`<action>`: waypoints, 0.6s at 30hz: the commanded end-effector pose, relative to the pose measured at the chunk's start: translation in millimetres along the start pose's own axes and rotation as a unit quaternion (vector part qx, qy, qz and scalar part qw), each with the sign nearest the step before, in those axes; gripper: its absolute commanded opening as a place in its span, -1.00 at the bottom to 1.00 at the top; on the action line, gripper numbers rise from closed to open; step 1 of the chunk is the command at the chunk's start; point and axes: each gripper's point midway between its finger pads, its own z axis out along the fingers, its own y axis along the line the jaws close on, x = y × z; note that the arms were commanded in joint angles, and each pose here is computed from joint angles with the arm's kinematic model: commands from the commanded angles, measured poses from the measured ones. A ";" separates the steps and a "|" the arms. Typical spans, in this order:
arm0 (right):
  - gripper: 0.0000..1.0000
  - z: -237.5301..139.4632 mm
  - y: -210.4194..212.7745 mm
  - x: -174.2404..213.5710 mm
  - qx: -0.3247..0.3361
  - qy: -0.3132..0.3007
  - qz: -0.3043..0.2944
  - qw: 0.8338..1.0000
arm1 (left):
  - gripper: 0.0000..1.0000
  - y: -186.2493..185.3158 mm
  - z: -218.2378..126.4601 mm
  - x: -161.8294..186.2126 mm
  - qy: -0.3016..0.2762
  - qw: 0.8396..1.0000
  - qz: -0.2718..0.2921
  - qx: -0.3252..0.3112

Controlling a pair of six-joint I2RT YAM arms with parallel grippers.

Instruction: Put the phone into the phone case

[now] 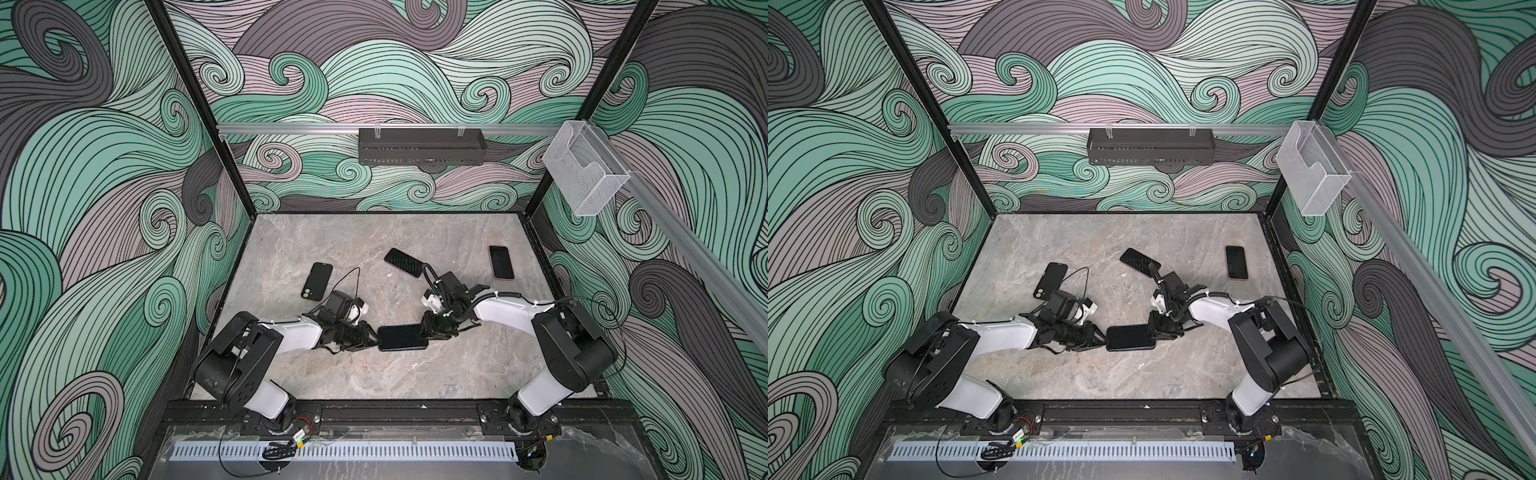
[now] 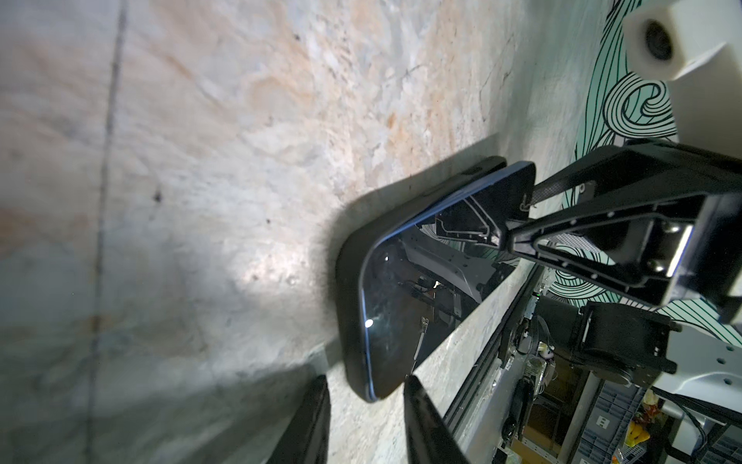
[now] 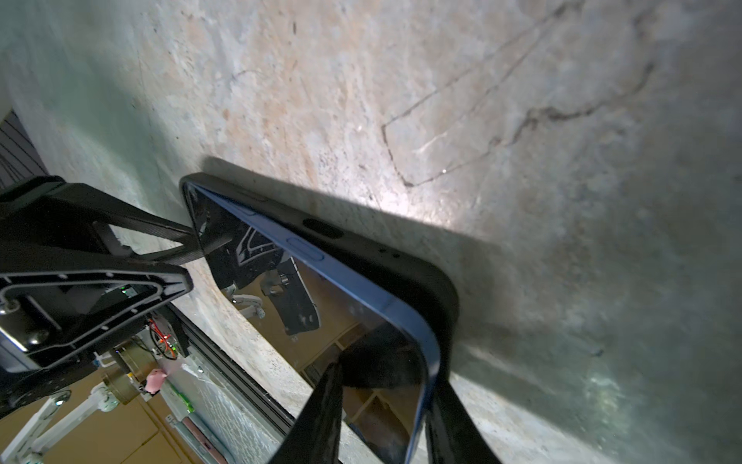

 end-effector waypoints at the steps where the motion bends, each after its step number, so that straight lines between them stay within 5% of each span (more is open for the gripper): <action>1: -0.26 -1.5 -17.3 11.4 0.053 0.021 0.000 0.998 | -0.33 -0.4 1.3 5.4 0.011 1.000 0.013 -0.005; 18: -0.18 -23.7 -0.7 7.8 0.051 0.000 -0.032 0.998 | -0.33 -19.9 6.2 -3.7 0.011 0.999 0.040 0.014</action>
